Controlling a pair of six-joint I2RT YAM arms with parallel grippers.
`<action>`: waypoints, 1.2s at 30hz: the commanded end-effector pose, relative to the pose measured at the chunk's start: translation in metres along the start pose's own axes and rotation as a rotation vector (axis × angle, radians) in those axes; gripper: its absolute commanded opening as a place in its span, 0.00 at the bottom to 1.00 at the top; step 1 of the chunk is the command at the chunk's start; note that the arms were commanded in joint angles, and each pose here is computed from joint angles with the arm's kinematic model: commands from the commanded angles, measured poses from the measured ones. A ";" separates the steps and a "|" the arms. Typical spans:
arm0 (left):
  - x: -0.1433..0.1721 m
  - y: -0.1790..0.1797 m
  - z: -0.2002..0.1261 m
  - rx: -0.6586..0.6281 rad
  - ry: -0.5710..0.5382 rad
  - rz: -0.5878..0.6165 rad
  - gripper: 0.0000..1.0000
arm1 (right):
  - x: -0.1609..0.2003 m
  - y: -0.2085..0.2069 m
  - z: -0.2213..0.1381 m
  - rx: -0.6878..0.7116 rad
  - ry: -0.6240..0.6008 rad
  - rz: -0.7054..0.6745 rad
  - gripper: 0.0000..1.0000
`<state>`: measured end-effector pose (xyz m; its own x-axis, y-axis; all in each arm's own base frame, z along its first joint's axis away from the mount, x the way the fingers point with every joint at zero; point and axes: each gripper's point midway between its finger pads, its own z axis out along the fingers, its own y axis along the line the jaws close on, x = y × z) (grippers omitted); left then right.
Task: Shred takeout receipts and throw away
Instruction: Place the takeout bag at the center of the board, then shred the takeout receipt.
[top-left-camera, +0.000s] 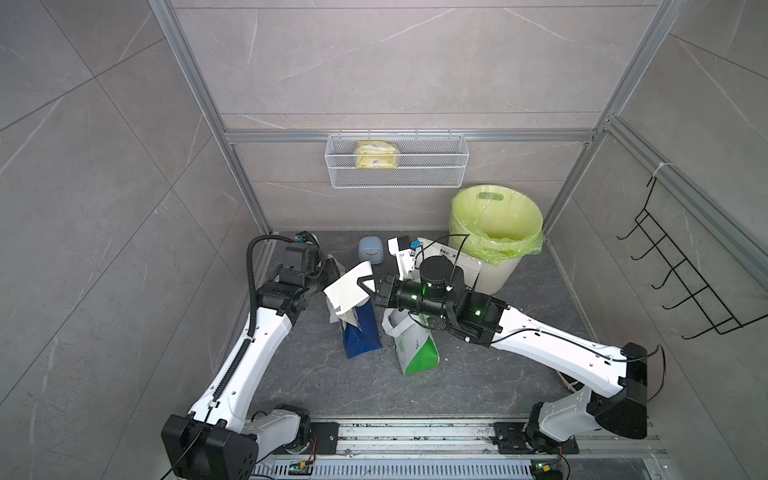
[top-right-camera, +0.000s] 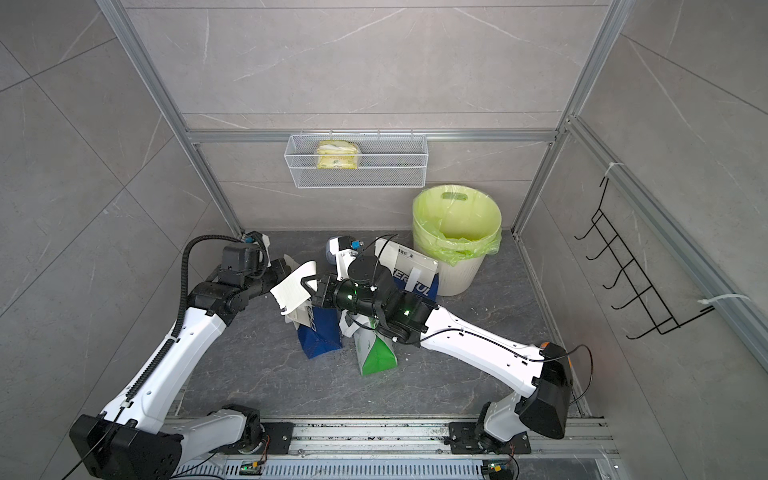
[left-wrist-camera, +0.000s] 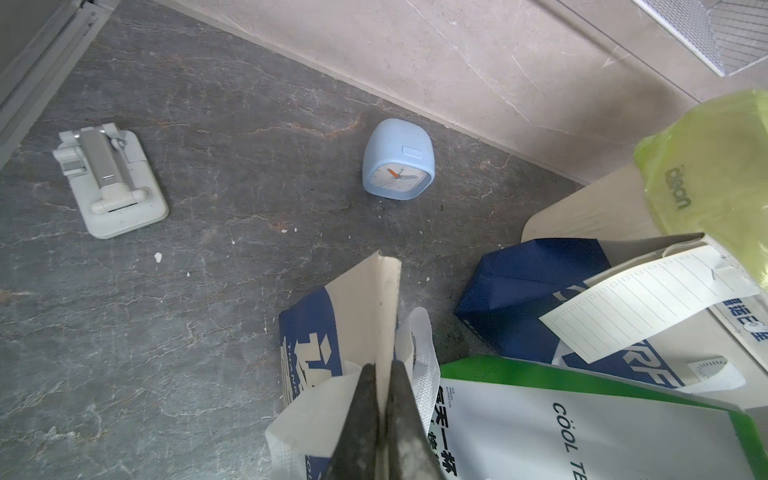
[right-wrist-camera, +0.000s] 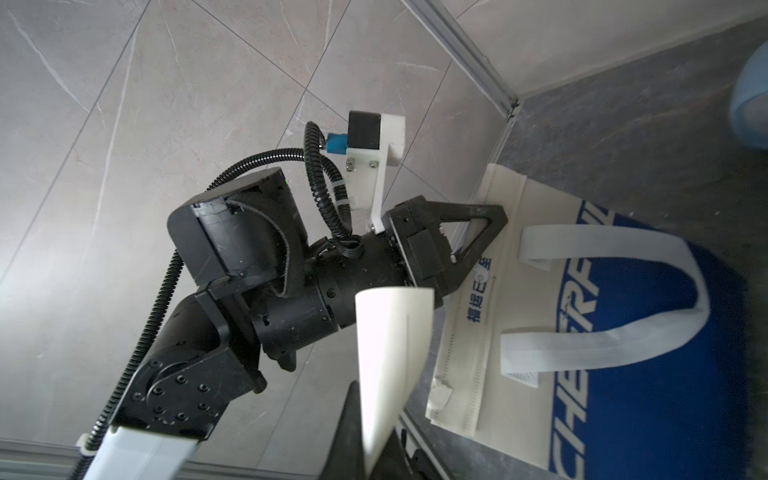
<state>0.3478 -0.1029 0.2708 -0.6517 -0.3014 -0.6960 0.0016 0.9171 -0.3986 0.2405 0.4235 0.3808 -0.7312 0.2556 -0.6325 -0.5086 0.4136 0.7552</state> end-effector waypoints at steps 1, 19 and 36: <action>-0.021 -0.029 -0.011 0.128 -0.041 0.062 0.10 | -0.016 -0.010 -0.025 0.114 -0.067 -0.168 0.00; -0.080 -0.154 -0.153 0.700 -0.231 0.319 0.76 | -0.094 -0.062 -0.118 0.312 -0.273 -0.433 0.00; -0.003 -0.271 -0.189 1.228 -0.159 0.663 0.75 | -0.072 0.006 -0.184 -0.083 -0.435 -0.663 0.00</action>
<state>0.2242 -0.2913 0.4742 -0.2673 0.0030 -0.9636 0.9393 0.2242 -0.2599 0.2208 0.2500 0.4411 -0.1193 0.2487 -0.9612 -0.7736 0.5835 0.2470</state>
